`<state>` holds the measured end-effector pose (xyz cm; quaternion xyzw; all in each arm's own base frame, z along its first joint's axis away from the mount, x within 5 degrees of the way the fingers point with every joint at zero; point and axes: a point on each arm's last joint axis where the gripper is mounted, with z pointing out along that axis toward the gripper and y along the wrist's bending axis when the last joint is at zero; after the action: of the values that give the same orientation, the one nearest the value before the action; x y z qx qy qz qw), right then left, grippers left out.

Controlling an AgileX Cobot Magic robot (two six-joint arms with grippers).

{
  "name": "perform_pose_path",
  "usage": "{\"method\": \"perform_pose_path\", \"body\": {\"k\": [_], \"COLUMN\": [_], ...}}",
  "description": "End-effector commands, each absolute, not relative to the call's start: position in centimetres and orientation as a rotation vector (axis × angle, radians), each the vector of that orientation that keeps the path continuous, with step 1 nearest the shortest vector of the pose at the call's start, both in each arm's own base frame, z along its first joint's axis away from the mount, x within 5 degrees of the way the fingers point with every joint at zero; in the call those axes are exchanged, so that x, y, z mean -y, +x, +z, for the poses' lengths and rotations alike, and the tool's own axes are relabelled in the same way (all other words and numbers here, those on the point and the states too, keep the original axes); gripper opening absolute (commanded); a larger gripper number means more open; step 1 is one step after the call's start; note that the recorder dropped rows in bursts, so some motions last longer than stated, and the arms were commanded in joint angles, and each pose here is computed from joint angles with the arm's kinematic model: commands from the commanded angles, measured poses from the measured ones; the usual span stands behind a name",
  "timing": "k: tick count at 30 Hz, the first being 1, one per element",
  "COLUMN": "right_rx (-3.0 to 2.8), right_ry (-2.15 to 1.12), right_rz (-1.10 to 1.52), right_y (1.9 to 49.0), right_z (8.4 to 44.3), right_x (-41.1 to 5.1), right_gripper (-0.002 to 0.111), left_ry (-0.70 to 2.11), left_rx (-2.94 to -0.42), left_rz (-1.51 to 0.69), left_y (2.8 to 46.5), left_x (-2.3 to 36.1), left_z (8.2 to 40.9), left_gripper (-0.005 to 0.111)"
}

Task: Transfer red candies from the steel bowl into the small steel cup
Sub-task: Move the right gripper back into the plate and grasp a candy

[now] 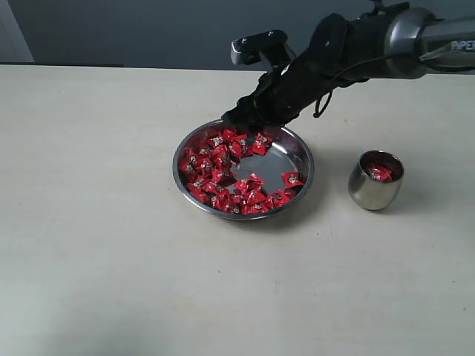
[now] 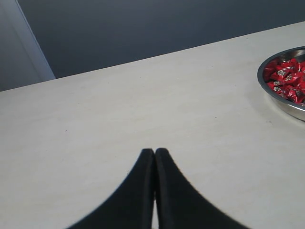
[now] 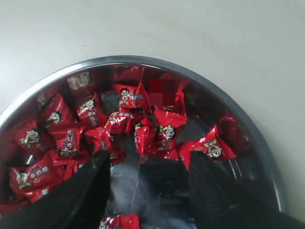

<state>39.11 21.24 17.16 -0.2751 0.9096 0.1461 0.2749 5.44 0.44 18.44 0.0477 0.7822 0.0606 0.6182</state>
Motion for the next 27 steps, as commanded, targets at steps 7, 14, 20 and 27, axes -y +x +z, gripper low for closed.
{"method": "perform_pose_path", "body": {"k": [7,14,20,27], "right_rx": [-2.522,-2.52,-2.544,-2.545], "right_ry": [-0.709,-0.743,-0.765,-0.769], "right_rz": [0.475,0.48,0.489,0.488], "right_y": [40.8,41.2,41.2,41.2], "right_z": [13.8,12.7,12.0,12.0], "right_x": [-22.9,-24.2,-24.6,-24.5], "right_gripper": [0.048,0.048,0.037,0.013], "left_ry": [0.107,0.107,0.109,0.109], "left_rx": [-1.788,-1.788,-1.788,-1.788], "left_rz": [0.137,0.137,0.14,0.14], "left_y": [5.4,5.4,5.4,5.4], "left_x": [-0.4,-0.4,-0.4,-0.4], "left_z": [18.6,18.6,18.6,18.6], "left_gripper": [0.0,0.0,0.0,0.0]}}
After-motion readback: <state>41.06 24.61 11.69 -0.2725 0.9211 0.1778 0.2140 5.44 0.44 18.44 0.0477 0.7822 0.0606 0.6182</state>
